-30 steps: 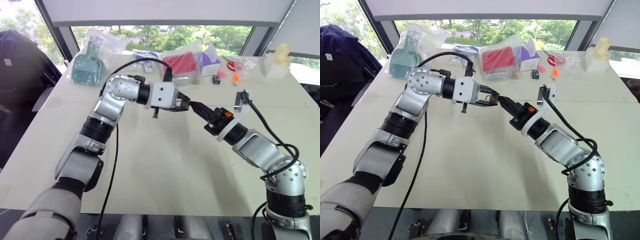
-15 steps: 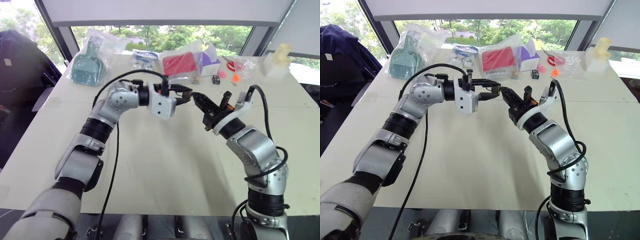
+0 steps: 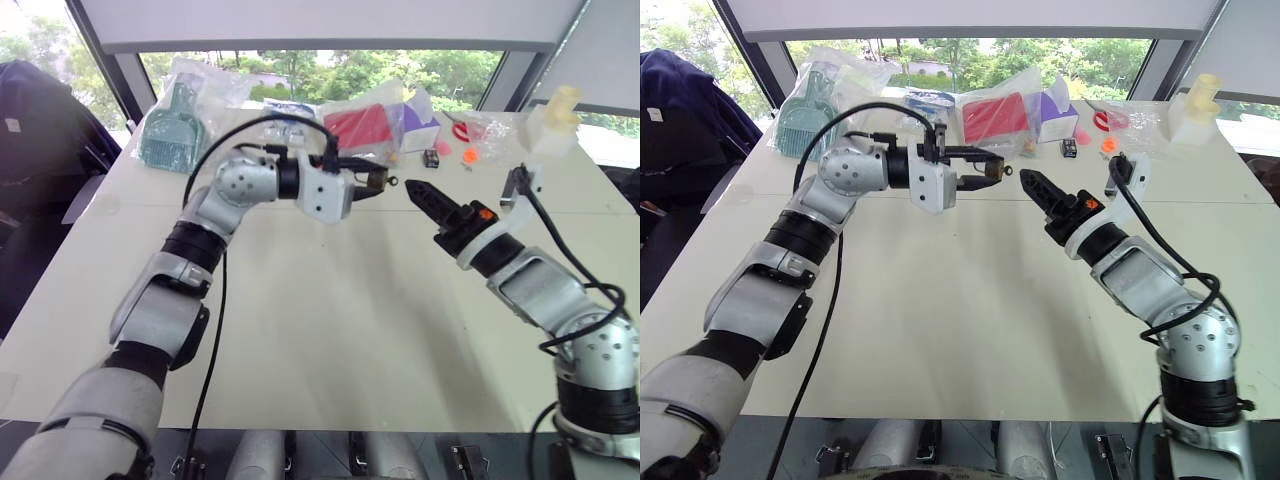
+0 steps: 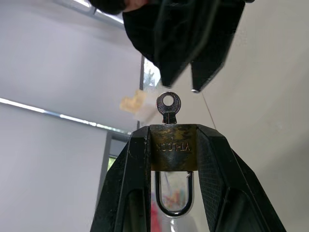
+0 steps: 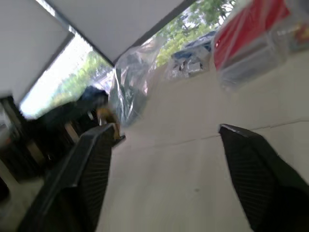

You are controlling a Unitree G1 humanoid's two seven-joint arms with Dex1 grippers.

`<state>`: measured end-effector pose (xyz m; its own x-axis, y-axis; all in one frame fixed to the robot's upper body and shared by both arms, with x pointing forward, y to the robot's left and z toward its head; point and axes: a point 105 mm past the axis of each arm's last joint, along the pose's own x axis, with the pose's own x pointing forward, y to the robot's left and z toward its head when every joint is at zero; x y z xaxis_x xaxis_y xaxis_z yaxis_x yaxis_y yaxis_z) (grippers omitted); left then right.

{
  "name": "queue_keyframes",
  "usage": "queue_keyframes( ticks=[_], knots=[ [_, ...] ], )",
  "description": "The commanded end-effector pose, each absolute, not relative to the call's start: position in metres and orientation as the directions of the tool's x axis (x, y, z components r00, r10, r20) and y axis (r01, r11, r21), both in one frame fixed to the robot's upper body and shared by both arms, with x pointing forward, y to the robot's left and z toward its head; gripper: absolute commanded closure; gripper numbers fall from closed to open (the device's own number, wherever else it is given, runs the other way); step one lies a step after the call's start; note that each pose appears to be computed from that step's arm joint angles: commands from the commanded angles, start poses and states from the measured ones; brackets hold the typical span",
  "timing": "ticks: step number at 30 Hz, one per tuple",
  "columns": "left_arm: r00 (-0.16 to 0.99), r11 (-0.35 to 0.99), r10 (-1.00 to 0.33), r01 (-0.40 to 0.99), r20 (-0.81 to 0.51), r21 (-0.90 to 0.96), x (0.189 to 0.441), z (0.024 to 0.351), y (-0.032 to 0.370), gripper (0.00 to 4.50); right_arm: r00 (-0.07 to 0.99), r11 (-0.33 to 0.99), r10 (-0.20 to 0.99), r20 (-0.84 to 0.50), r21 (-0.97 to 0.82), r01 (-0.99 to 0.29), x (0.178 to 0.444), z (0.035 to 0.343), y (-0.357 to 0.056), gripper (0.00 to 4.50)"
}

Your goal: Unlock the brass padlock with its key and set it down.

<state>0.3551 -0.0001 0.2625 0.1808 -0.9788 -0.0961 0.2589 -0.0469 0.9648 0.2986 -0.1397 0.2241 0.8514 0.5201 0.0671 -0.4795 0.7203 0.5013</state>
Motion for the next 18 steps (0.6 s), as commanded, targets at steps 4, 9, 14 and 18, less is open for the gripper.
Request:
queue_keyframes(
  ticks=[4,9,14,18],
  knots=[
    [0.142,-0.029,-0.988,0.238,-0.064,0.971,0.347,0.272,0.001,3.80,0.798,0.706,0.594,0.099,0.411,-0.577,0.294,0.225,-0.123,1.14],
    [0.129,-0.047,-0.988,0.242,-0.081,0.969,0.343,0.264,0.002,3.80,0.797,0.699,0.592,0.121,0.416,-0.582,0.298,0.227,-0.120,1.14],
    [0.121,-0.054,-0.989,0.243,-0.086,0.969,0.339,0.261,0.003,3.80,0.792,0.684,0.595,0.138,0.430,-0.589,0.299,0.229,-0.117,1.14],
    [0.106,-0.058,-0.991,0.242,-0.086,0.968,0.336,0.260,0.001,3.80,0.784,0.673,0.605,0.137,0.439,-0.595,0.299,0.228,-0.113,1.14]
  ],
)
